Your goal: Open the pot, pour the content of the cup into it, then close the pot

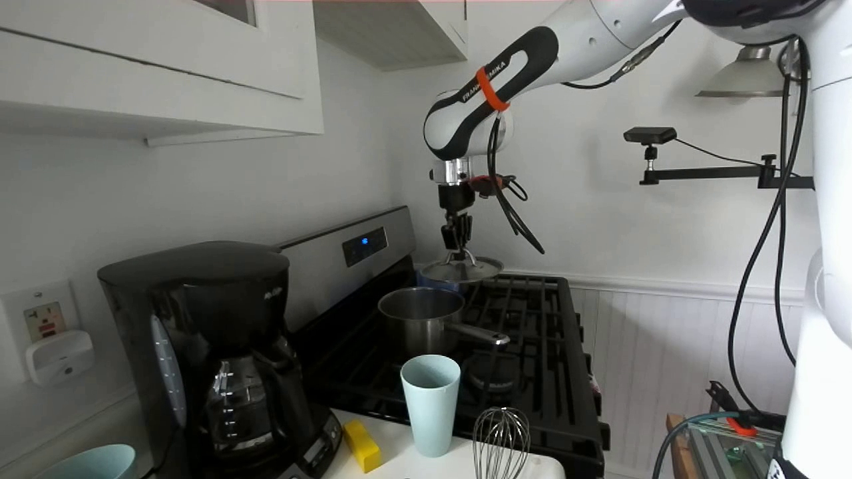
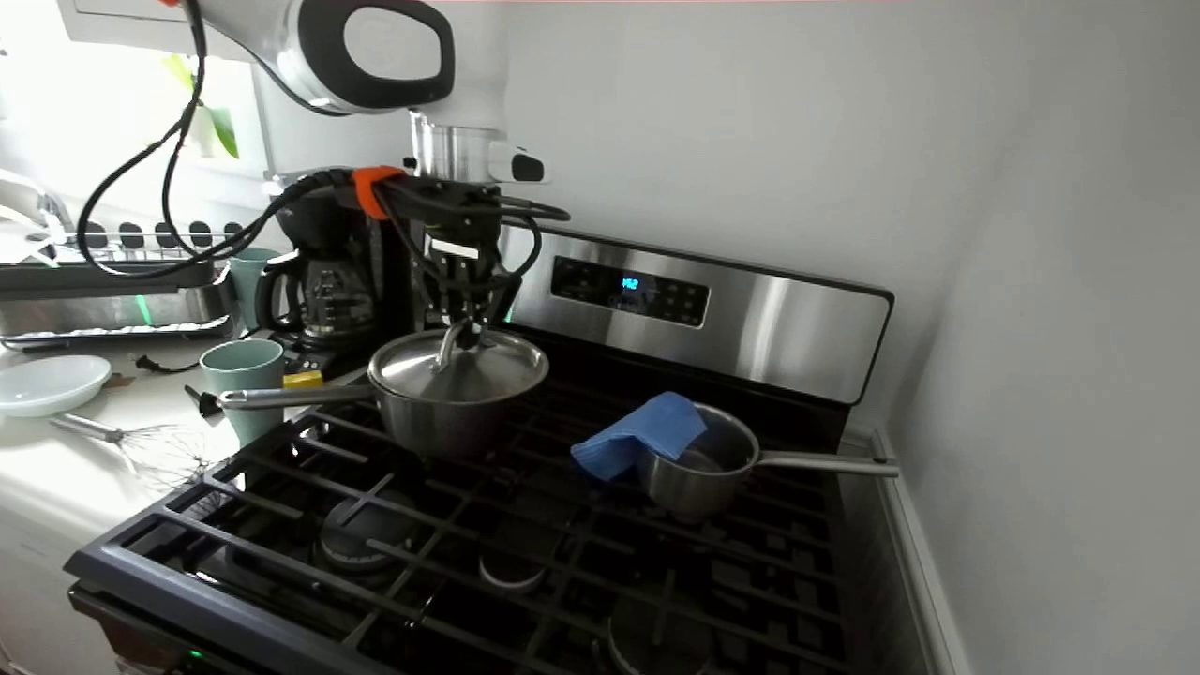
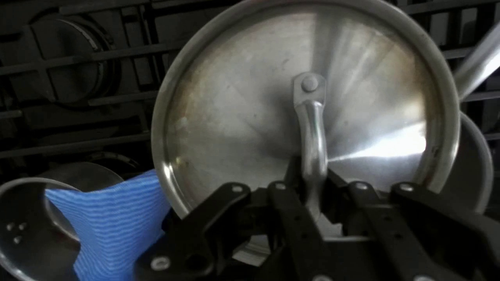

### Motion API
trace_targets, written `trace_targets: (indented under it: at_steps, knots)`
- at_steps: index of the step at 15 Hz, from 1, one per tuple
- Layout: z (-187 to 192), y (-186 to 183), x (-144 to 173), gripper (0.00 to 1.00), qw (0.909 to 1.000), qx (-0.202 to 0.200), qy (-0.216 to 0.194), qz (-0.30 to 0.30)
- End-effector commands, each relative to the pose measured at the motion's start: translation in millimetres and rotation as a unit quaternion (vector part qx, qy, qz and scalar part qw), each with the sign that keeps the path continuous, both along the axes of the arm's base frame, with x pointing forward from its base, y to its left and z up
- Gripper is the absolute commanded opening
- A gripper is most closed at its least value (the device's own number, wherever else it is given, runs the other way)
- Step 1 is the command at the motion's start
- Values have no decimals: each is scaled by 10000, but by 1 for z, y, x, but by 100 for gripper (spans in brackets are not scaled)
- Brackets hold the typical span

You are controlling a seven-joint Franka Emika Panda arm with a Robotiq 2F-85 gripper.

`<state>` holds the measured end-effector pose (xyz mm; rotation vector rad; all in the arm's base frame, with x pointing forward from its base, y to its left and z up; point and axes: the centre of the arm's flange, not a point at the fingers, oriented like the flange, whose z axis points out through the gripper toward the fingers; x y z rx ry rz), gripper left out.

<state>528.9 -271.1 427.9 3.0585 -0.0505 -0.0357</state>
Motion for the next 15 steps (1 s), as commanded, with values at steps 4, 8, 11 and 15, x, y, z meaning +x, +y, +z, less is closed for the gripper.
trace_targets:
  at_steps: [4, 8, 11, 15]
  knots:
    - [-12, 53, 8, 2, 9982, 68, -478, 348]
    - [-27, 69, 20, 2, 9962, 39, -694, 530]
    - [-34, 77, 27, 2, 9945, 30, -838, 630]
    - [-44, 81, 33, 2, 9937, 18, -909, 661]
